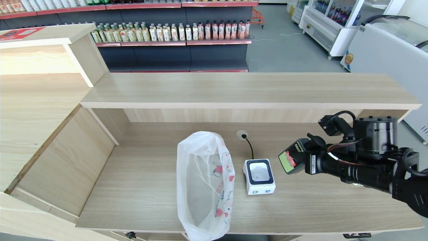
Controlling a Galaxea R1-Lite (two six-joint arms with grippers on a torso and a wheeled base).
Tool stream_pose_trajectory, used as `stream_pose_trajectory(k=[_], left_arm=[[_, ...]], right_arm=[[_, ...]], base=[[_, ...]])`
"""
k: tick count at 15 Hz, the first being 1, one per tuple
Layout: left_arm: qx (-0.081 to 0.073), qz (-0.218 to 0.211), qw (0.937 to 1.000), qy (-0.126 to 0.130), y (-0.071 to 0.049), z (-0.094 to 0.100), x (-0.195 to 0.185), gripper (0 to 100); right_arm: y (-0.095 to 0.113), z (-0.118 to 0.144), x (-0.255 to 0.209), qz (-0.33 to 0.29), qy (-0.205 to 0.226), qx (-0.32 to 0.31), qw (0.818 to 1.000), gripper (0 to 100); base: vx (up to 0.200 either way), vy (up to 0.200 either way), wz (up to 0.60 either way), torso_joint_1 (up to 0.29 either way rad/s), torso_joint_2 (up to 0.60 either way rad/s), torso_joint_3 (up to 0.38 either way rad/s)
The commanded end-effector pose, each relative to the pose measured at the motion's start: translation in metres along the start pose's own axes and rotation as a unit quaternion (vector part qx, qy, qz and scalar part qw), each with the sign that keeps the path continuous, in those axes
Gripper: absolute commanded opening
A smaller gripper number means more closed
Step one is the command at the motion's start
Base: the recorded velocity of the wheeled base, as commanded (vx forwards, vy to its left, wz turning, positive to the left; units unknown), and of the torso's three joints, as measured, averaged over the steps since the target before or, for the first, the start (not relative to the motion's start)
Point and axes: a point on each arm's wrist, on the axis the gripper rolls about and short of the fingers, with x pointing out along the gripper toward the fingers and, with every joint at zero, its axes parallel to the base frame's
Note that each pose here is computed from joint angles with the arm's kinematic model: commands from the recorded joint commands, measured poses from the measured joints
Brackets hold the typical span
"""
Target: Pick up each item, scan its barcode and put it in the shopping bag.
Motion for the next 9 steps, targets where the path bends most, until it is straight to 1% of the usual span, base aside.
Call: stream_pose_trajectory(k=[1, 2, 8, 9], left_arm=[[0.0, 0.001, 1.0, 0.0, 0.0, 0.0, 0.0, 100], [0.0, 0.001, 1.0, 0.0, 0.0, 0.0, 0.0, 100], [0.001, 0.001, 1.0, 0.0, 0.0, 0.0, 0.0, 100], [0.001, 0.001, 1.0, 0.0, 0.0, 0.0, 0.0, 100]], right_arm=[[0.014, 0.0, 0.024, 0.026, 0.012, -0.009, 1.0, 0], [0.017, 0.0, 0.03, 0.031, 0.013, -0.011, 0.999, 0], [0.065, -0.023, 0.095, 0.088, 0.057, -0.04, 0.994, 0], [0.069, -0.026, 0.104, 0.09, 0.061, -0.044, 0.993, 0]], base=[[0.0, 0.2, 0.0, 0.002, 0.02, 0.002], [0.0, 0.2, 0.0, -0.017, 0.0, 0.002], [0.0, 0.0, 0.0, 0.0, 0.0, 0.0], [0.0, 0.0, 0.0, 0.0, 0.0, 0.0]])
